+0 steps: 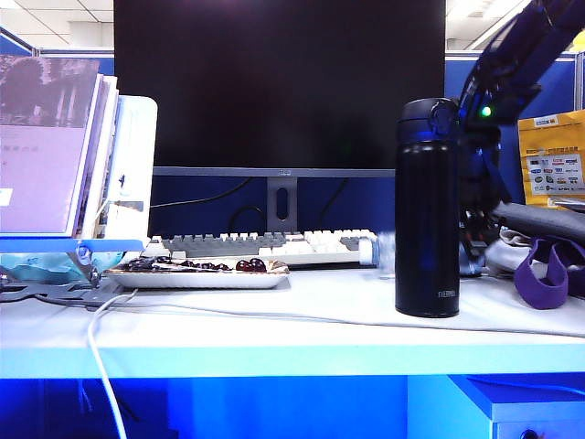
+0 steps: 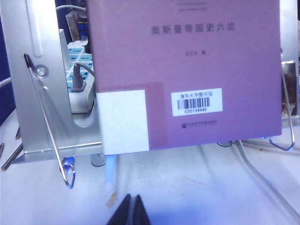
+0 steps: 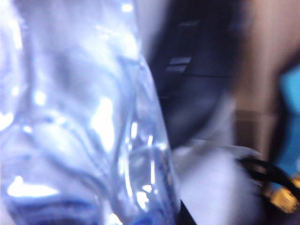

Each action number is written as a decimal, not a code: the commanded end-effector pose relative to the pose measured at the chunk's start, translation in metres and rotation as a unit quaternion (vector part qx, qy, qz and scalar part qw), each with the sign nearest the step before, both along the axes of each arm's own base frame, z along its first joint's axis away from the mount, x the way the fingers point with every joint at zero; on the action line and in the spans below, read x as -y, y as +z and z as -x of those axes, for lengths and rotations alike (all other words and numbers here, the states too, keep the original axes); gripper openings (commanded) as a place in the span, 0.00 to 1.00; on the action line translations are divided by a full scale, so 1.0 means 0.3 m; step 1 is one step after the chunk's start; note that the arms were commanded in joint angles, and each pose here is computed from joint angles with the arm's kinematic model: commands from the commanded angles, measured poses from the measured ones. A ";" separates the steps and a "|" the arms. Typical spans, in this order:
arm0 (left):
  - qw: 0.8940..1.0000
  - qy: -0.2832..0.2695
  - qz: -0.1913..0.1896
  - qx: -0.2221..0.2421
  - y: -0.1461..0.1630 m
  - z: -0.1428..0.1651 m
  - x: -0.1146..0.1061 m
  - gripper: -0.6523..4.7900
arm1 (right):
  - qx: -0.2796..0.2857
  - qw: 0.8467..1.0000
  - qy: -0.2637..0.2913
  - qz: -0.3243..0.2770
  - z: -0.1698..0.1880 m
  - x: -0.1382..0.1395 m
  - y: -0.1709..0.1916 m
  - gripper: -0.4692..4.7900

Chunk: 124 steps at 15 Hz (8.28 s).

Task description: Pick up the mineral water bottle and place it vertically to the right of the black thermos cup.

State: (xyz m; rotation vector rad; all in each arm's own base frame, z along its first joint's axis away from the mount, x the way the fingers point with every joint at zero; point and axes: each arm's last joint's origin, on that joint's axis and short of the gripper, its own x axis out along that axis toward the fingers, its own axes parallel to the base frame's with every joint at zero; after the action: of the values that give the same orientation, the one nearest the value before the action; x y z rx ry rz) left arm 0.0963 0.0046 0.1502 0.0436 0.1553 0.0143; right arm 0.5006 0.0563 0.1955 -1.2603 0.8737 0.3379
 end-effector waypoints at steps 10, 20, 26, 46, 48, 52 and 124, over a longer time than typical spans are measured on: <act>1.000 -0.001 0.001 -0.005 -0.004 0.001 0.000 0.11 | 0.285 0.945 -0.071 -0.147 -0.023 -0.008 0.509 0.37; 1.000 -0.001 0.001 -0.005 -0.004 0.001 0.000 0.11 | 0.509 0.807 -0.038 -0.298 0.435 0.037 1.152 0.37; 1.000 -0.001 0.001 -0.005 -0.004 0.001 0.000 0.11 | 0.563 0.743 0.009 -0.362 1.064 0.117 1.432 0.37; 1.000 -0.001 0.001 -0.005 -0.004 0.001 0.000 0.11 | 0.429 0.670 -0.002 -0.605 1.133 0.090 0.556 0.37; 1.000 -0.001 0.001 -0.005 -0.004 0.001 0.000 0.11 | 0.416 0.682 -0.019 -0.602 1.121 0.083 0.497 0.37; 1.000 -0.001 0.001 -0.005 -0.004 0.001 0.000 0.11 | 0.396 0.678 -0.039 -0.617 1.097 0.078 0.357 0.37; 1.000 -0.001 0.001 -0.005 -0.004 0.001 0.000 0.11 | 0.283 0.667 -0.071 -0.686 0.762 0.134 -0.178 0.60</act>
State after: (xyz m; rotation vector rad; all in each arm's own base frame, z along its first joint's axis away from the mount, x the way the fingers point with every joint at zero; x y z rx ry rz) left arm 0.0963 0.0046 0.1502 0.0436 0.1553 0.0143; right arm 0.2683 0.0177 0.1314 0.1593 0.0400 0.3221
